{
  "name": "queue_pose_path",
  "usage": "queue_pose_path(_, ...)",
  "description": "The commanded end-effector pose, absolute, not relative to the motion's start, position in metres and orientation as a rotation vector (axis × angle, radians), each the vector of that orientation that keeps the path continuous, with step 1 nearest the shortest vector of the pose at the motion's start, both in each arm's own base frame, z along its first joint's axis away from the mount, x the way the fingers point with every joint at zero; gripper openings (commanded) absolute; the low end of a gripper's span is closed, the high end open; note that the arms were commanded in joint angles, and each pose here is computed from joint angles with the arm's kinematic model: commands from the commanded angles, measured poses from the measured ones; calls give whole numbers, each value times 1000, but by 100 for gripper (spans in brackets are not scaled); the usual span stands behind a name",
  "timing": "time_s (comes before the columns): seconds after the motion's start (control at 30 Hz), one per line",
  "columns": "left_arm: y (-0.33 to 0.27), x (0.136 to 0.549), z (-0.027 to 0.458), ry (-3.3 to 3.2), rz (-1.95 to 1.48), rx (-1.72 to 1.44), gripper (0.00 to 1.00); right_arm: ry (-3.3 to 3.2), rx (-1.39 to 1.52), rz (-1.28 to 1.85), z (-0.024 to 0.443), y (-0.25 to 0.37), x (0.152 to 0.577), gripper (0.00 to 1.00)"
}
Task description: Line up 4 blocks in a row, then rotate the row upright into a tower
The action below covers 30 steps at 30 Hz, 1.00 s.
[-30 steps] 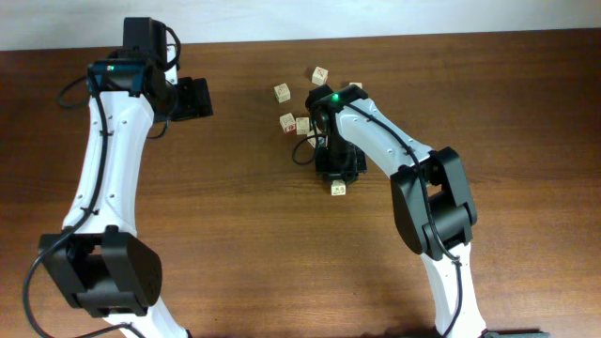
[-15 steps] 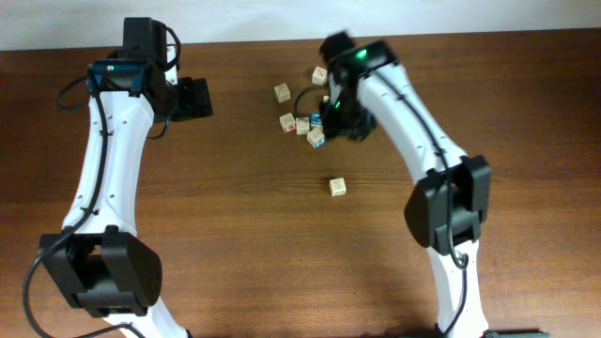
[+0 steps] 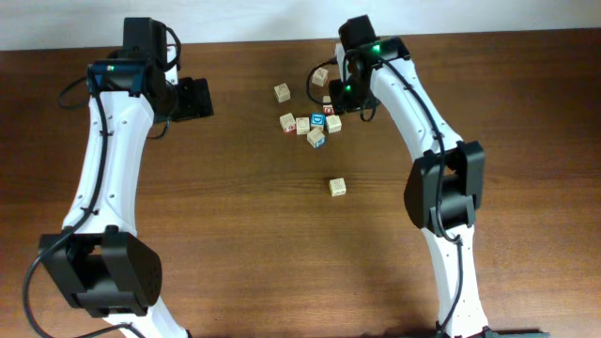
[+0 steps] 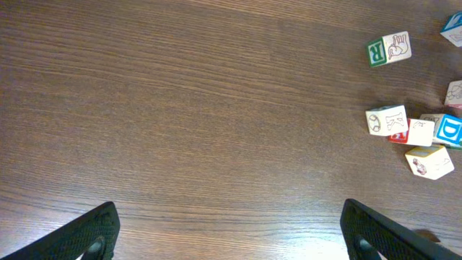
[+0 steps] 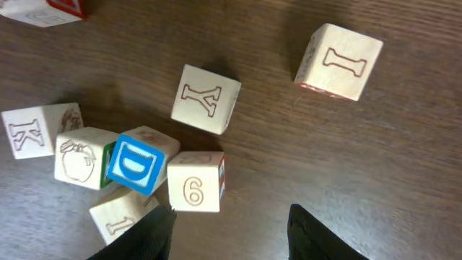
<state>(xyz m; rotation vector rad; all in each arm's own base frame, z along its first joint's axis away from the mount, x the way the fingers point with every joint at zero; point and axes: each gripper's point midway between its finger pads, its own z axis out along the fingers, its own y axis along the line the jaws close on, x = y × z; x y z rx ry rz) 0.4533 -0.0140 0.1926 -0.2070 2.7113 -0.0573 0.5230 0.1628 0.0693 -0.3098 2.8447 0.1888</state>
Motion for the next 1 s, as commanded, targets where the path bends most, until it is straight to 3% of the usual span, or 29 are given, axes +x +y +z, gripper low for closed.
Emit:
queue_pose_path(0.0,-15,457,197,2699,-78,-219,96,2865,-341,181,52,166,523,51)
queue_pose_path(0.7,-15,457,197,2699,-78,-219,96,2900,-426,238,5,182,507,57)
queue_pose_path(0.97,-15,457,197,2699,-78,-219,95,2905,-415,238,5,182,507,37)
